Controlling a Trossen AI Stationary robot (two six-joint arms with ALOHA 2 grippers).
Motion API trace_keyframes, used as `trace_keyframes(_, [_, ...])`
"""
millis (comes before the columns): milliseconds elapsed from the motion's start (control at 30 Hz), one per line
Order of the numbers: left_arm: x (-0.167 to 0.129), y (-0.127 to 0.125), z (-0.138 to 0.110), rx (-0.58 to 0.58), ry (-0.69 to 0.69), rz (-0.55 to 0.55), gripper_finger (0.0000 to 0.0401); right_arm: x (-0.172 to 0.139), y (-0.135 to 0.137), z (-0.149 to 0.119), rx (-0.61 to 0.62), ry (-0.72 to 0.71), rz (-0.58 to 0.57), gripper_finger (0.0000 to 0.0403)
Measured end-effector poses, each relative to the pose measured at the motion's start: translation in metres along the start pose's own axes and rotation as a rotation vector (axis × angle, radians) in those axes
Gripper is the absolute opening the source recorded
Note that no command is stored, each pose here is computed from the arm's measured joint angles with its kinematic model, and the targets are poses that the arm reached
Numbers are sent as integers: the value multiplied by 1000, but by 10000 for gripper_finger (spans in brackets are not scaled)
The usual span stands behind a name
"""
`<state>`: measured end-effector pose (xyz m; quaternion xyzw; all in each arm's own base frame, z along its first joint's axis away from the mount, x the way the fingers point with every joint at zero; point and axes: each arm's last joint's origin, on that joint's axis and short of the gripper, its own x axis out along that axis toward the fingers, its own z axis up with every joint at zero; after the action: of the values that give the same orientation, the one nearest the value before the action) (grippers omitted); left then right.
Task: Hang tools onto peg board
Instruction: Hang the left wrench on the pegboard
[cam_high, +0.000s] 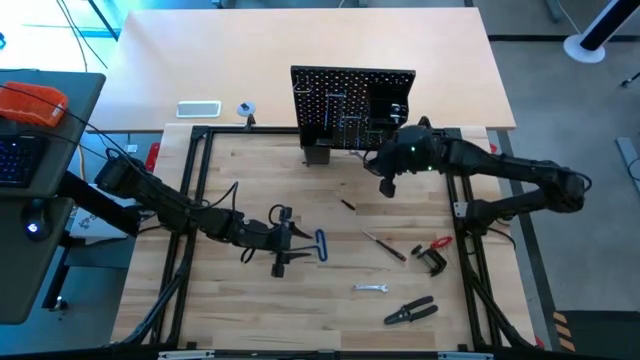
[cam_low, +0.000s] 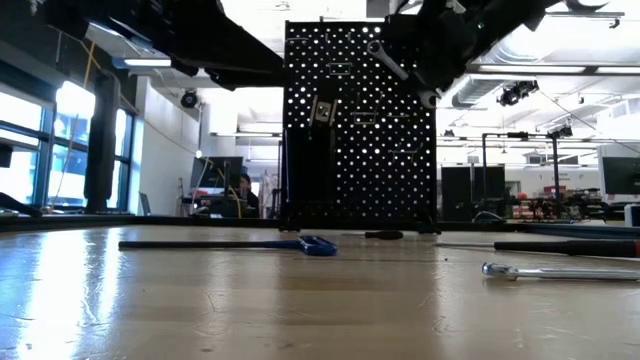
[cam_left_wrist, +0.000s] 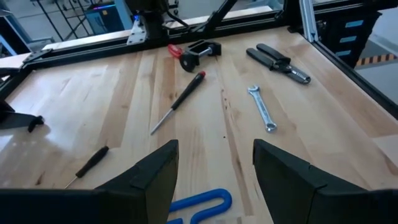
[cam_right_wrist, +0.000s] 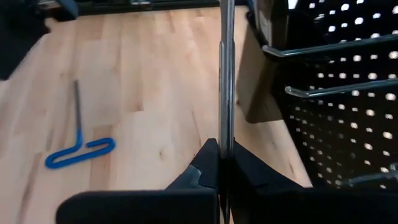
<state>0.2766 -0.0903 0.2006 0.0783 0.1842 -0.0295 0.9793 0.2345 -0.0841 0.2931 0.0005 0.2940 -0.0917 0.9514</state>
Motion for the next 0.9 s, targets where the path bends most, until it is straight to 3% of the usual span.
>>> trace_keyframes(200, [0,0,1,-8,-5,1,197,-3,-10,-7,-27,28,124,1])
trace_keyframes(400, [0,0,0,-17,-5,1,197,-6,-15,-15,-42,100,72,1])
trace_keyframes(733, [0,0,0,-36,-4,8,197,-52,5,-6,-52,-39,31,1])
trace_keyframes(900, [0,0,1,-36,-7,10,197,-58,20,-32,-19,-130,33,1])
